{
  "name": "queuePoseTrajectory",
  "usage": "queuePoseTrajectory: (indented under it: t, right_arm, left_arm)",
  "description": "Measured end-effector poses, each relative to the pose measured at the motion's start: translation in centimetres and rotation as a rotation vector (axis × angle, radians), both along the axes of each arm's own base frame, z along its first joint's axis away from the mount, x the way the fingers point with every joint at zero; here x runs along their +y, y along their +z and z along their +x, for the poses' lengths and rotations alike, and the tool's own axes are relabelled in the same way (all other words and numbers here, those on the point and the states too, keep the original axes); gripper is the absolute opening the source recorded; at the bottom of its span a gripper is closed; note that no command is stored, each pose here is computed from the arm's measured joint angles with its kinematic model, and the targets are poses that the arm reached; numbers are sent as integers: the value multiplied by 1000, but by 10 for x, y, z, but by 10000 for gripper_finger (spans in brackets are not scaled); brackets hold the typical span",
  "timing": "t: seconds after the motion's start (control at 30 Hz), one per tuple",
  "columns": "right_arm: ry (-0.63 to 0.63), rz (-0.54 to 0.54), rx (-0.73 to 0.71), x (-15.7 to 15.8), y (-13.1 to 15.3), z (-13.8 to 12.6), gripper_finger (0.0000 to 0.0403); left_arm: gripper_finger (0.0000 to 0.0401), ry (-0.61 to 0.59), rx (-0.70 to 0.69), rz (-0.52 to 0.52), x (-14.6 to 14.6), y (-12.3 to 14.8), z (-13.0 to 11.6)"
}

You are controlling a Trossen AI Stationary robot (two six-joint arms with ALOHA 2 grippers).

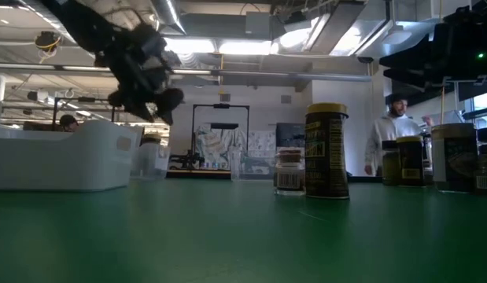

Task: Sort spices by type
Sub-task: Put the yellow seasoning bottle into the left transparent bin

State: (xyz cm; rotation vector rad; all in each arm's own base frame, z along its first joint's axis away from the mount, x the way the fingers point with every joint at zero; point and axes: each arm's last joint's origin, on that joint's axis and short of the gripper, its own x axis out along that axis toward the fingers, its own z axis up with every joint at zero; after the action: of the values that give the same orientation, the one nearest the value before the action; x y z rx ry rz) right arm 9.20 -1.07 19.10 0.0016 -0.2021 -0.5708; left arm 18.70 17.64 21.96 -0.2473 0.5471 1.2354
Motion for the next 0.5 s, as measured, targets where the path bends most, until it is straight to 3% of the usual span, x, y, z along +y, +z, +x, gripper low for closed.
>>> queuePoseTrajectory:
  t: [0.2, 0.33, 0.5]
  right_arm:
    - [22, -5, 0, 1, 0, 0, 280]
    - [52, -7, -8, 1, 1, 1, 280]
    - [138, -25, -34, 4, 3, 1, 280]
  left_arm:
    - [282, -117, -40, 81, -18, 41, -9]
    - [282, -361, -241, 103, -38, 63, 1]
    - [282, -748, -423, 96, -78, 72, 37]
